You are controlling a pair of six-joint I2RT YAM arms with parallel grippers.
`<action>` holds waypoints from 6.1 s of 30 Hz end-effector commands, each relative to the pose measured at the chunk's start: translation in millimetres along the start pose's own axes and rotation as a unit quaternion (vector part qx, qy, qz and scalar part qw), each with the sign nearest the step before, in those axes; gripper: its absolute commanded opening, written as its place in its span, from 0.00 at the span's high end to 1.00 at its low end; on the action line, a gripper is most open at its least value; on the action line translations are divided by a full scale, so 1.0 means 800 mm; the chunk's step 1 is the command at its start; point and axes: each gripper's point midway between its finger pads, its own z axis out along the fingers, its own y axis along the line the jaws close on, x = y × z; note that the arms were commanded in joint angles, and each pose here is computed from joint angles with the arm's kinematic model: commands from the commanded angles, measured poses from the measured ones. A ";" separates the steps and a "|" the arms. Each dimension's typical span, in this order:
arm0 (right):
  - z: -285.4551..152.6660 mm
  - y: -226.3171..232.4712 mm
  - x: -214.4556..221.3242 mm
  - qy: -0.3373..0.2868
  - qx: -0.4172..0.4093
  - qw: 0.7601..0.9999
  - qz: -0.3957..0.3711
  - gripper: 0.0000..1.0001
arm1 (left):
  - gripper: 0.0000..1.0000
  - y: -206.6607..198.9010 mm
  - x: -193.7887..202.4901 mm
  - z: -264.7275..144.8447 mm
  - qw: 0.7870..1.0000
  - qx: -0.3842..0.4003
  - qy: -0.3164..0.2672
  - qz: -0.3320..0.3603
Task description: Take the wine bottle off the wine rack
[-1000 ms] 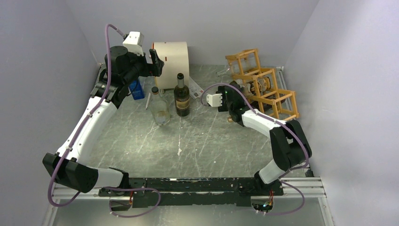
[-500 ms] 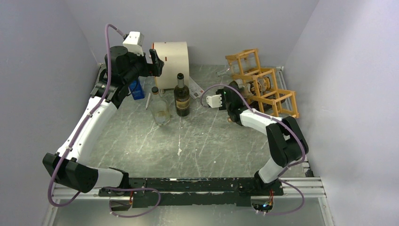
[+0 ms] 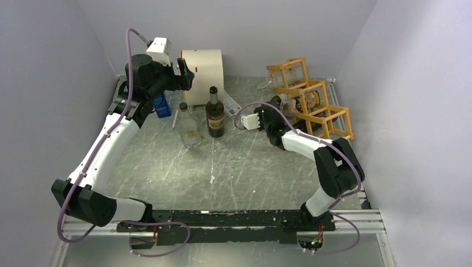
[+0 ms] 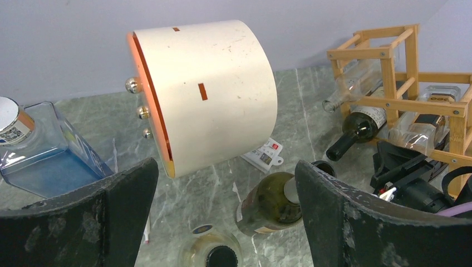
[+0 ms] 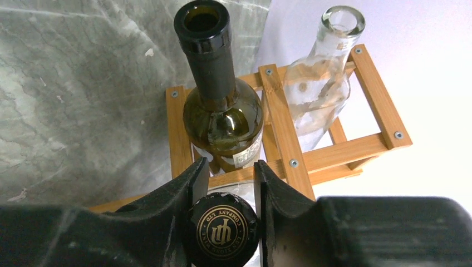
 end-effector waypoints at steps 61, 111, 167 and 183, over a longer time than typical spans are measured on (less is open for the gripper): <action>-0.204 -0.069 -0.169 -0.181 0.059 0.941 0.279 1.00 | 0.05 -0.007 0.000 0.009 1.000 0.017 -0.006 -0.004; -0.238 -0.186 -0.372 -0.358 -0.013 0.702 0.616 1.00 | 0.06 0.014 -0.003 0.005 1.000 -0.023 -0.014 0.003; -0.220 -0.139 -0.120 -0.171 0.101 0.819 0.538 0.11 | 0.06 0.012 0.002 0.011 1.000 -0.016 -0.007 -0.002; -0.090 -0.164 -0.068 -0.165 0.114 0.863 0.464 0.06 | 0.06 0.009 0.005 0.013 1.000 -0.010 0.000 -0.003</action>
